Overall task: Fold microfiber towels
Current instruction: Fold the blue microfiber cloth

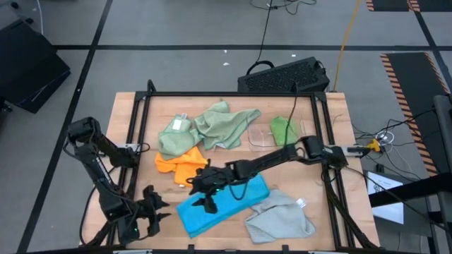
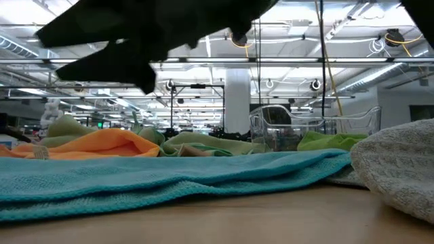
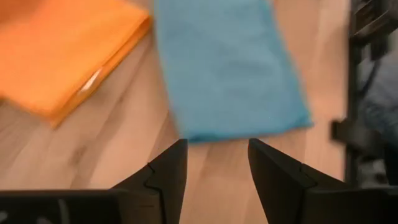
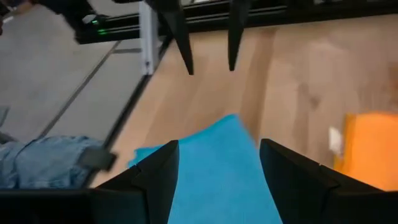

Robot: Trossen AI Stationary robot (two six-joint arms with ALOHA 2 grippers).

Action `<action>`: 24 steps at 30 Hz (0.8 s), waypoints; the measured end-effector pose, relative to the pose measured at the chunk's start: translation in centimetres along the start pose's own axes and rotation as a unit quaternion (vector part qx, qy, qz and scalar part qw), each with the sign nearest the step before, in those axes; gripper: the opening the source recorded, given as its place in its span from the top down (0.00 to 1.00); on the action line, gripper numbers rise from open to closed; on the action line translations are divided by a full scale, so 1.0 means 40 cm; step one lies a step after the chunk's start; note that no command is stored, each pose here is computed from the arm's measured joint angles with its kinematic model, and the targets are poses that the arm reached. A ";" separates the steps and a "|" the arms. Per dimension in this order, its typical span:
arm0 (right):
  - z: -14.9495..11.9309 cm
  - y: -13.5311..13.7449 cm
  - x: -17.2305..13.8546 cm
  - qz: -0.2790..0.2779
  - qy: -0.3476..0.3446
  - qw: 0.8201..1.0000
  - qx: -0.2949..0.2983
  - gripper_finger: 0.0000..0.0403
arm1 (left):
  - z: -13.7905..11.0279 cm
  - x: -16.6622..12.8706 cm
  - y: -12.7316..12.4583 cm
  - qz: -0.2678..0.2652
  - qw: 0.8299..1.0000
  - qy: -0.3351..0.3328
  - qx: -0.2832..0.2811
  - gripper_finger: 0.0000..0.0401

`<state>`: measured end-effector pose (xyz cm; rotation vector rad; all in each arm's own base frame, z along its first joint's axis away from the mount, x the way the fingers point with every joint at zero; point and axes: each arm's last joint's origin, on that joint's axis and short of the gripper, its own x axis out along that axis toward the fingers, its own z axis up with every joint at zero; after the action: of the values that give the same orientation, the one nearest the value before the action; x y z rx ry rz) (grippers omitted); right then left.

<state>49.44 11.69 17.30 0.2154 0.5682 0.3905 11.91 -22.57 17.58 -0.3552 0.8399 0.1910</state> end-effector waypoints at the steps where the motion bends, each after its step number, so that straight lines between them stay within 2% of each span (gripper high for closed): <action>1: 0.001 -0.011 0.012 -0.003 0.000 1.000 -0.001 0.46 | -0.006 -0.003 0.004 0.005 1.000 0.005 0.004 0.58; 4: 0.005 -0.042 0.049 -0.008 -0.005 1.000 -0.001 0.46 | -0.016 -0.011 0.006 0.005 1.000 0.009 0.016 0.60; 8: 0.014 -0.067 0.095 0.012 0.002 1.000 0.008 0.46 | -0.019 -0.015 0.006 0.005 1.000 -0.001 0.022 0.62; 13: -0.005 -0.084 0.151 0.037 0.025 0.999 -0.017 0.47 | -0.018 -0.014 0.009 0.011 1.000 -0.007 0.026 0.63; 17: -0.017 -0.096 0.172 0.056 0.025 0.997 -0.036 0.49 | -0.017 -0.014 0.011 0.014 1.000 -0.010 0.026 0.63; 24: -0.038 -0.120 0.182 0.054 0.034 0.997 -0.049 0.55 | -0.016 -0.014 0.010 0.014 0.999 -0.014 0.026 0.63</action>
<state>55.65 10.50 11.09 0.1400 0.6048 0.5311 10.97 -22.44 17.50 -0.2923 0.8204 0.1998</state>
